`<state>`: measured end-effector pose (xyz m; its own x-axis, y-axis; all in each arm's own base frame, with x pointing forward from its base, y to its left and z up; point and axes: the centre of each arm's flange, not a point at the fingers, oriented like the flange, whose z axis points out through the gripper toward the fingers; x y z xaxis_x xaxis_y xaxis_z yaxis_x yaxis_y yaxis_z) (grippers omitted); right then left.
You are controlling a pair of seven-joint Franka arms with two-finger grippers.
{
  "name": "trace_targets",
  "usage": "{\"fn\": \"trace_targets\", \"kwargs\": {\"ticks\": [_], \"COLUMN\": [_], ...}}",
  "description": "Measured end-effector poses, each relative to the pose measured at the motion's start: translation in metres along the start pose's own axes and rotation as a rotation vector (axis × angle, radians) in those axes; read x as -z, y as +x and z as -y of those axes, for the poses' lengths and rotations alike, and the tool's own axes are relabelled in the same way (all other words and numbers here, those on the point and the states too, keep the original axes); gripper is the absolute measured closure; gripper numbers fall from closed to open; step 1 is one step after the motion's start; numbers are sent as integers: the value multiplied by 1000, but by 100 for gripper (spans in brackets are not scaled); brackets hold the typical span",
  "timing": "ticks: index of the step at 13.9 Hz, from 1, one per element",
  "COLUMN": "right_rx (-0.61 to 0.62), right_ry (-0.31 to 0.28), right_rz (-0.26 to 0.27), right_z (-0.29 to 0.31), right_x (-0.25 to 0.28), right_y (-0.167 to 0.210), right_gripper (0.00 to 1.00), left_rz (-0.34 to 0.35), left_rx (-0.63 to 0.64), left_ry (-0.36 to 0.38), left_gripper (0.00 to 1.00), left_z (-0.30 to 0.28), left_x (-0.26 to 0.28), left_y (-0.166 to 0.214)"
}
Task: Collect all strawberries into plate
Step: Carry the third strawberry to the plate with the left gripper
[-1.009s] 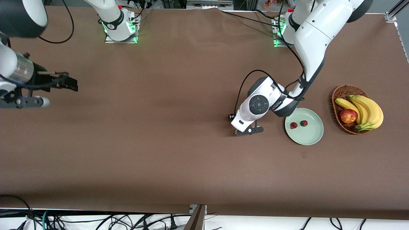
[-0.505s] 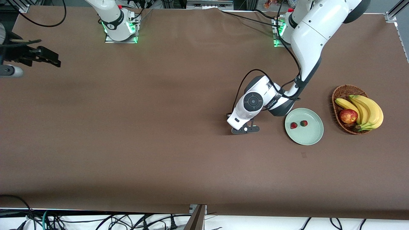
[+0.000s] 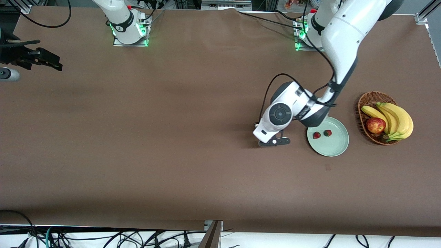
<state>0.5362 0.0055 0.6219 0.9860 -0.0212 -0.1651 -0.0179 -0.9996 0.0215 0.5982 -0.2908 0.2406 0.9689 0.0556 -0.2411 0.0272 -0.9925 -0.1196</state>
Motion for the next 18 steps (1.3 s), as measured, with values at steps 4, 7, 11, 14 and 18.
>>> {"fn": "trace_targets", "kwargs": {"ticks": [4,7,11,14,18], "right_rx": [2,3,4,5,5], "right_ry": [-2,-2,-2,-2,-2], "right_rz": [-1,-2,-3,-3,-4], "right_z": [1,2,2,2,2], "right_x": [0,1,1,1,1], "right_y": [0,0,0,0,0], "right_gripper": [0,0,0,0,0], "left_rz": [66,97,93,110,115], "left_rx": [-332,-588,-752,-779,-793], "left_ry": [21,-26,7,-15,-20], "left_gripper": [66,66,66,51,11], "left_z": [113,199,236,244,240], "left_x": [43,35,17,-8,-6], "left_y": [29,49,61,66,65]}}
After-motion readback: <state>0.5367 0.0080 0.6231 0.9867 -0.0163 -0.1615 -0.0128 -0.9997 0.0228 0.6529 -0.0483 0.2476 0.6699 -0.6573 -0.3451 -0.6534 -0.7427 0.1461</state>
